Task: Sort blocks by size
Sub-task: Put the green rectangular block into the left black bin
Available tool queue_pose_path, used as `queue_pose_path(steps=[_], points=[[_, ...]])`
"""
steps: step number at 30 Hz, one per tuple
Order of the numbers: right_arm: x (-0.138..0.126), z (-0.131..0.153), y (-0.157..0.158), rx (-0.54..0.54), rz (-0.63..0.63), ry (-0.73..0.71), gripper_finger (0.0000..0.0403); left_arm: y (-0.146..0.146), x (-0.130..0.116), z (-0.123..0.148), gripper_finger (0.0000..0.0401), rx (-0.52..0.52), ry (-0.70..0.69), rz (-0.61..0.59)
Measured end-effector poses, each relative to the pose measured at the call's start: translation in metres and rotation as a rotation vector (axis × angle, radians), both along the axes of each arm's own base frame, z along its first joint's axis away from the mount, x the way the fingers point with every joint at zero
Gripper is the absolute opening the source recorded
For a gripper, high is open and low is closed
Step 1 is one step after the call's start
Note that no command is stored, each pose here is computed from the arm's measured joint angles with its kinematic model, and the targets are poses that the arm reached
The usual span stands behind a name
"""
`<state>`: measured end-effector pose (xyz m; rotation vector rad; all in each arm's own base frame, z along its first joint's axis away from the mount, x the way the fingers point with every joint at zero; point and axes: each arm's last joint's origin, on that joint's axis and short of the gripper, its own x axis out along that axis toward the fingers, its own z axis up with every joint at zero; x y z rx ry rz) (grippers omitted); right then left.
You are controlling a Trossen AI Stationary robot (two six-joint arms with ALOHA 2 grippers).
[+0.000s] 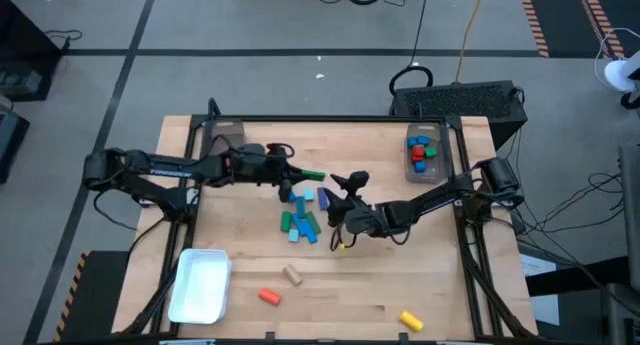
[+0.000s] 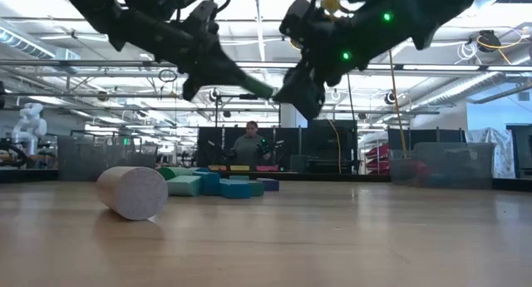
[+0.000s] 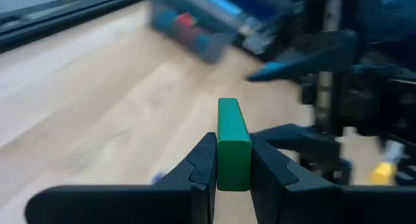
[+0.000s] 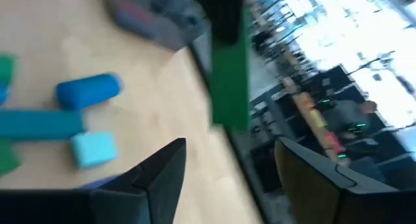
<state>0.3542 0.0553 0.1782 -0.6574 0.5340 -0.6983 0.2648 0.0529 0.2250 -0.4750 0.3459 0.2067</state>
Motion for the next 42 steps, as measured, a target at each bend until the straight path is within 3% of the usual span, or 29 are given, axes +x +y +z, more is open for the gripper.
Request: queue_pose_path(steps=[8,14,25,31,42], points=[[0.0,-0.016,-0.014,0.26,0.111,0.041,0.0233,0.004,-0.038,0.006,0.0061,0.097,0.226,0.194],[0.001,-0.019,-0.023,0.372,0.137,0.037,0.0233,0.003,-0.07,0.015,0.007,0.207,0.361,0.358],[-0.003,-0.028,-0.027,0.61,0.23,0.116,0.0233,0.0,-0.119,0.021,0.0075,0.235,0.528,0.55],[-0.003,-0.029,-0.026,0.649,0.252,0.121,0.0233,0.006,-0.139,0.017,0.0076,0.196,0.627,0.658],[-0.001,-0.032,-0.04,0.714,0.276,0.134,0.0233,0.017,-0.148,0.011,0.0077,0.197,0.685,0.745]])
